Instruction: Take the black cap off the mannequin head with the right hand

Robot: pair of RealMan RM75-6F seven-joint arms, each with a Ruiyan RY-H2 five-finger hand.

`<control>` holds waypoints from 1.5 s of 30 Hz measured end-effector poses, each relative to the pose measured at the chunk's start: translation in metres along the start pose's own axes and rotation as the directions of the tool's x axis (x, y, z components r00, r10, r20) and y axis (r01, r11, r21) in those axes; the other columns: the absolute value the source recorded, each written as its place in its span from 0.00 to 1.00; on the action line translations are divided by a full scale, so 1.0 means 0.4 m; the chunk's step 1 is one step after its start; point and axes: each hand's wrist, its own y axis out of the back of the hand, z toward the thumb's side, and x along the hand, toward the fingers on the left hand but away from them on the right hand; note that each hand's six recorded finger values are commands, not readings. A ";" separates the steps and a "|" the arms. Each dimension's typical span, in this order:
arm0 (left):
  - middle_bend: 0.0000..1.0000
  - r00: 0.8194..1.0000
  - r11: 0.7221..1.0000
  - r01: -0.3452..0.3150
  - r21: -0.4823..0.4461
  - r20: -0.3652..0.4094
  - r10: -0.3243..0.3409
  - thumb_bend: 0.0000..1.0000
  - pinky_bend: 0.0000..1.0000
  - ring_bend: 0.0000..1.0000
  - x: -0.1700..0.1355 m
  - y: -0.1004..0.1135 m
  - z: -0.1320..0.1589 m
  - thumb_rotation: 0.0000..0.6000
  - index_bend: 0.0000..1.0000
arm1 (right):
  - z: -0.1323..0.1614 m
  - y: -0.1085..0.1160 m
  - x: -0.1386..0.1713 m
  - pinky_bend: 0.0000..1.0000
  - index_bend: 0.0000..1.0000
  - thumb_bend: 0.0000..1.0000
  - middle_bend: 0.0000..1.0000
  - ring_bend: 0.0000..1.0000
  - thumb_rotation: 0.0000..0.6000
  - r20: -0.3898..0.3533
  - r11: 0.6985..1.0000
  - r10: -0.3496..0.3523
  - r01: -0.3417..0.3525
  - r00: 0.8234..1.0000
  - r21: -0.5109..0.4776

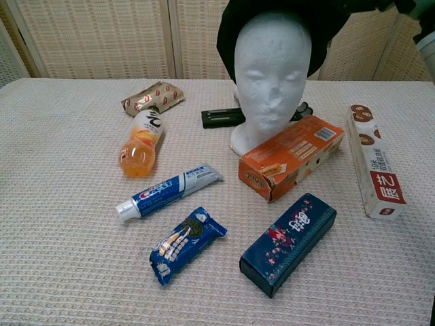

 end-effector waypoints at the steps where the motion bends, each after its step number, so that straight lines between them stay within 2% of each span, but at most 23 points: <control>1: 0.19 1.000 1.000 0.001 0.000 0.000 -0.001 0.13 0.17 0.19 0.000 0.000 0.001 1.00 0.35 | -0.007 0.000 -0.011 1.00 0.90 1.00 1.00 1.00 1.00 0.006 1.000 0.000 0.000 1.000 0.010; 8: 0.19 1.000 1.000 0.012 0.009 0.003 -0.012 0.13 0.17 0.19 0.005 -0.006 0.005 1.00 0.34 | -0.071 0.012 -0.072 1.00 0.90 1.00 1.00 1.00 1.00 0.038 0.995 0.005 -0.008 0.999 0.099; 15: 0.19 1.000 1.000 0.023 0.014 0.007 -0.023 0.13 0.17 0.19 0.009 -0.012 0.010 1.00 0.34 | -0.134 0.057 -0.081 1.00 0.90 1.00 1.00 1.00 1.00 0.024 0.982 0.020 -0.024 1.000 0.189; 20: 0.19 0.999 1.000 0.022 0.011 0.027 -0.022 0.13 0.17 0.19 0.015 -0.012 0.027 1.00 0.34 | -0.181 0.107 -0.050 1.00 0.90 1.00 1.00 1.00 1.00 0.018 0.970 0.045 -0.048 0.999 0.239; 28: 0.19 0.999 1.000 0.025 0.007 0.038 -0.025 0.13 0.17 0.19 0.014 -0.014 0.038 1.00 0.34 | -0.223 0.188 0.024 1.00 0.90 1.00 1.00 1.00 1.00 0.041 0.963 0.087 -0.095 0.995 0.253; 33: 0.19 0.999 1.000 0.025 0.005 0.042 -0.026 0.13 0.17 0.19 0.013 -0.016 0.042 1.00 0.34 | -0.241 0.224 0.102 1.00 0.90 1.00 1.00 1.00 1.00 0.085 0.957 0.150 -0.166 0.985 0.237; 37: 0.19 0.998 1.000 0.030 0.002 0.049 -0.030 0.13 0.17 0.19 0.014 -0.019 0.050 1.00 0.34 | -0.252 0.211 0.163 1.00 0.90 1.00 1.00 1.00 1.00 0.121 0.943 0.223 -0.245 0.967 0.225; 45: 0.19 0.998 0.999 0.036 0.006 0.048 -0.036 0.13 0.17 0.18 0.013 -0.022 0.051 1.00 0.34 | -0.270 0.104 0.230 1.00 0.89 1.00 1.00 1.00 1.00 0.178 0.908 0.345 -0.376 0.922 0.187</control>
